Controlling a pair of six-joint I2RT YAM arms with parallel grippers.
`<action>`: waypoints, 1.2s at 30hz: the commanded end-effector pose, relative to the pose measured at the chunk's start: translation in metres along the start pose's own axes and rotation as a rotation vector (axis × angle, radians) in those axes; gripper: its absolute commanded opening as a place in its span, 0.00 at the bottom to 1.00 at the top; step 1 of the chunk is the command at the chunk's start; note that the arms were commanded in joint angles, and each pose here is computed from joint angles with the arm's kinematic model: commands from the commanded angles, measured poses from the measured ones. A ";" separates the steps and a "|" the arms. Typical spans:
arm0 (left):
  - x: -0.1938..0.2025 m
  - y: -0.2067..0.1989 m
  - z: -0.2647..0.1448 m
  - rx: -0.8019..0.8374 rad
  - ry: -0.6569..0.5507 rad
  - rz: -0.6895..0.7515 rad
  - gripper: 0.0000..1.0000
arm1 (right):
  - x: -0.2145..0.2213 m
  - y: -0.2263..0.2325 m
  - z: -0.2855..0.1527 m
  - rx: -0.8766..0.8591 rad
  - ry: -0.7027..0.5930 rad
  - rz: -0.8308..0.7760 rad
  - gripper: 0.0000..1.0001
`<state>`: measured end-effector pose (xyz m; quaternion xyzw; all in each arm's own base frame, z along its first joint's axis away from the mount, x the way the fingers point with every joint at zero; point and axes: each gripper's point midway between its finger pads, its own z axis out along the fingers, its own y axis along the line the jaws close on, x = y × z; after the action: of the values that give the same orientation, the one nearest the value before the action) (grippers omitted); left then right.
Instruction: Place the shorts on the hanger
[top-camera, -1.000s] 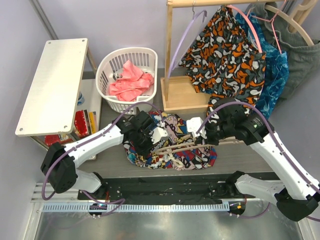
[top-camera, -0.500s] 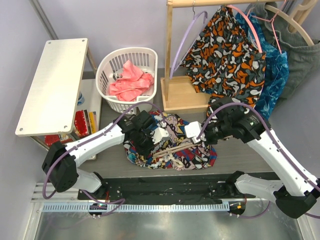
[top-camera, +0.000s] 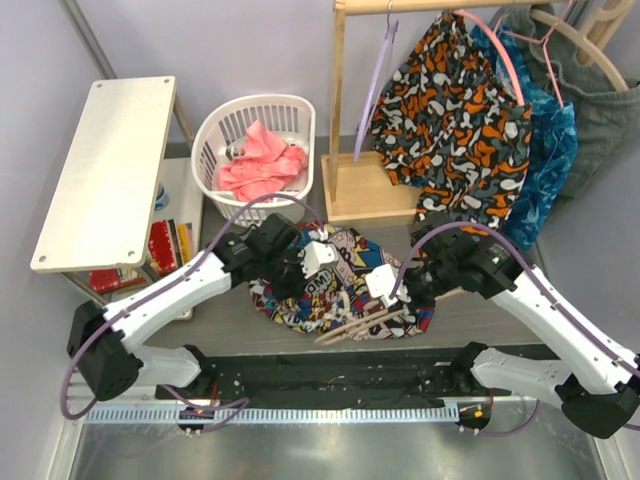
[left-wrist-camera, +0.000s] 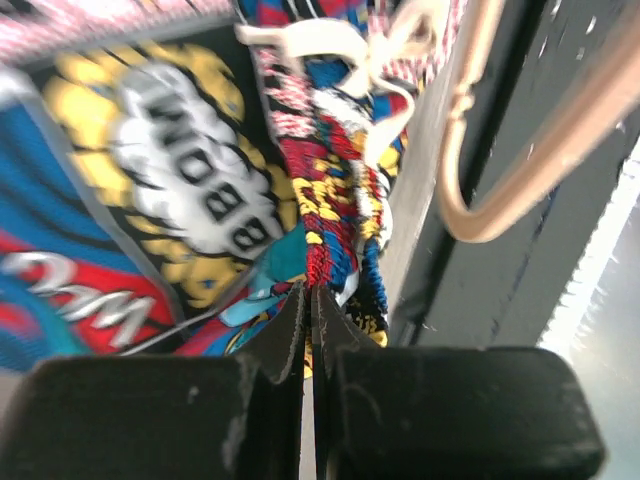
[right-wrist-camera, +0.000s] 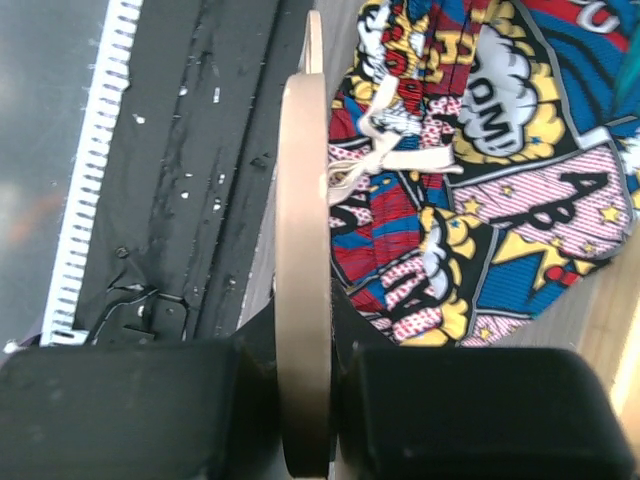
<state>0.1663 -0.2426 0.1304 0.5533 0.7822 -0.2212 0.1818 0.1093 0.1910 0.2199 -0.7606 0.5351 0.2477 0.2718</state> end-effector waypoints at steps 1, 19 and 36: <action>-0.042 -0.014 -0.058 -0.133 -0.311 0.305 0.00 | -0.017 -0.015 -0.019 0.151 -0.046 0.007 0.01; 0.011 -0.044 -0.018 0.147 -0.012 0.164 0.00 | -0.055 -0.009 -0.063 0.265 -0.163 -0.015 0.01; 0.006 -0.026 -0.029 0.153 -0.095 0.043 0.00 | -0.050 -0.035 -0.031 0.267 -0.182 -0.094 0.01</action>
<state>0.1425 -0.2257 0.1474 0.5769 0.7475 -0.2857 0.1636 0.1258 0.1987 0.2705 -0.7082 0.5342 0.2186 0.4066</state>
